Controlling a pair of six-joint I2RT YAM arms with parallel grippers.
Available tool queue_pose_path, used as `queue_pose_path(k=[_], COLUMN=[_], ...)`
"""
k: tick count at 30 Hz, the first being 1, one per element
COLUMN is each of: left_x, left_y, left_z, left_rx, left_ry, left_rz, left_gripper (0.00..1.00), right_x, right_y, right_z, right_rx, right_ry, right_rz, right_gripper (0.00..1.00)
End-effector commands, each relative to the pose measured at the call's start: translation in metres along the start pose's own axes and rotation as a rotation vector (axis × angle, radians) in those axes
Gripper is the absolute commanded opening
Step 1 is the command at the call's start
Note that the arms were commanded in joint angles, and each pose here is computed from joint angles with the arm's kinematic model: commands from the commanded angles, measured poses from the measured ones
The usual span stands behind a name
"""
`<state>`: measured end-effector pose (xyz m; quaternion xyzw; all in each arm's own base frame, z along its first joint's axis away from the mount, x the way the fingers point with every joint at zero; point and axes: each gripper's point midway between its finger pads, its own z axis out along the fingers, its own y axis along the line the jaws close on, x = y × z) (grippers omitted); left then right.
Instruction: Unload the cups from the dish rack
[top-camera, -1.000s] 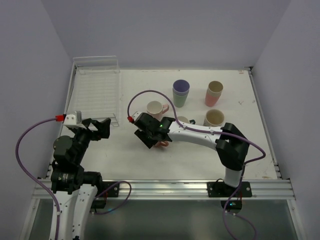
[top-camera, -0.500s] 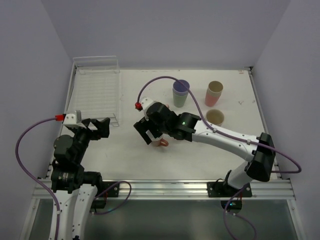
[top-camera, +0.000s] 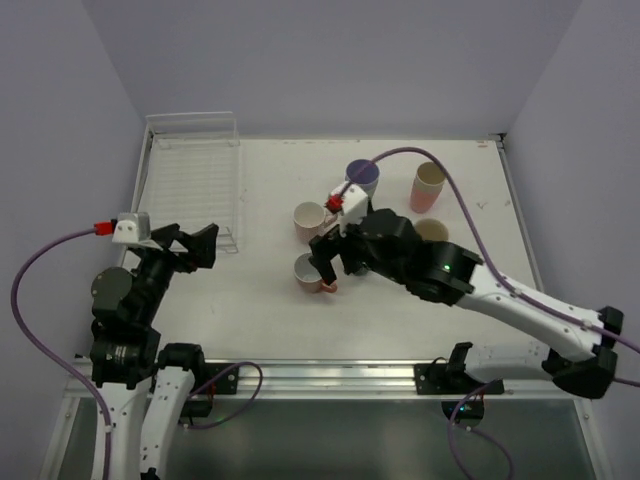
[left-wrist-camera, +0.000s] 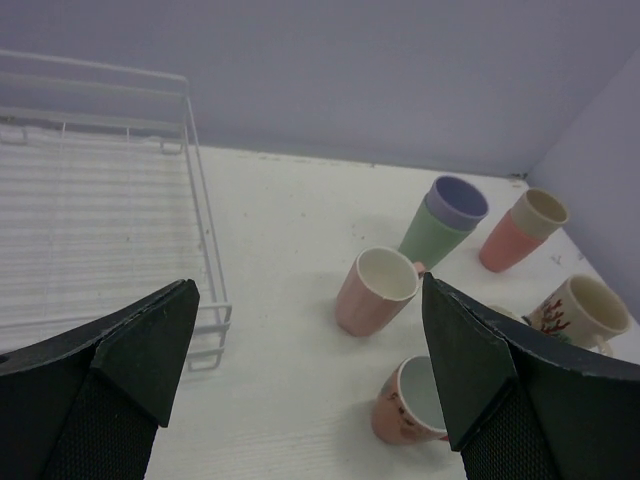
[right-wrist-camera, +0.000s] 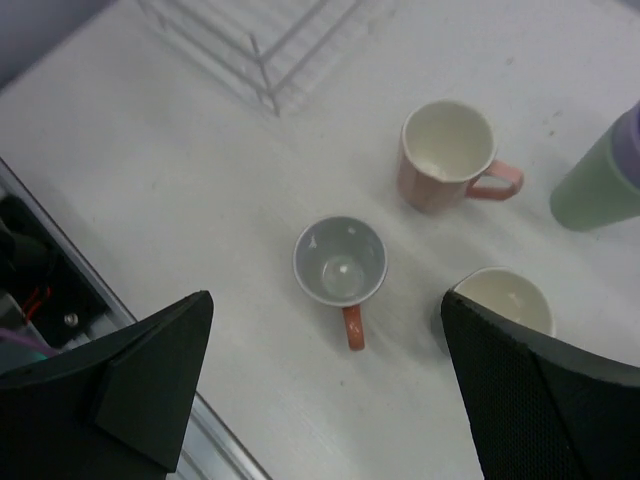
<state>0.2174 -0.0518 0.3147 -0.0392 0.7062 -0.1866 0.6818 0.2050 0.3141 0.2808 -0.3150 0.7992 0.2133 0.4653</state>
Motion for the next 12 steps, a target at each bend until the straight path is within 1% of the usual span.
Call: queue_pose_path(k=[1, 2, 3, 4, 5, 6, 7, 9, 12], left_x=[-0.07, -0.083, -0.089, -0.092, -0.096, -0.096, -0.096, -0.092, -0.086], left_y=[-0.039, -0.045, -0.047, -0.048, -0.049, -0.047, -0.046, -0.044, -0.04], left_z=[-0.019, -0.025, -0.029, -0.031, -0.034, -0.034, -0.034, -0.033, -0.027], left_rx=[0.13, 0.142, 0.149, 0.149, 0.149, 0.135, 0.13, 0.127, 0.123], left_ry=[-0.194, -0.228, -0.245, -0.254, -0.269, -0.271, -0.271, -0.269, -0.272], left_rz=[0.009, 0.014, 0.015, 0.018, 0.018, 0.011, 0.01, 0.01, -0.016], left_gripper=[1.0, 1.0, 1.0, 1.0, 1.0, 1.0, 1.0, 1.0, 1.0], right_x=[-0.06, -0.074, -0.067, -0.073, -0.073, -0.065, -0.065, -0.05, -0.04], right_y=[-0.027, -0.045, -0.054, -0.063, -0.072, -0.089, -0.097, -0.111, -0.112], right_z=[-0.08, -0.125, -0.136, -0.155, -0.171, -0.194, -0.205, -0.213, -0.208], right_rx=[0.038, 0.057, 0.077, 0.088, 0.105, 0.146, 0.166, 0.209, 0.214], right_ry=[-0.368, -0.502, -0.54, -0.622, -0.675, -0.749, -0.804, -0.836, -0.828], right_rz=[0.133, 0.19, 0.213, 0.251, 0.275, 0.317, 0.338, 0.371, 0.389], right_gripper=[0.99, 0.99, 0.99, 0.99, 0.99, 0.99, 0.99, 0.99, 0.99])
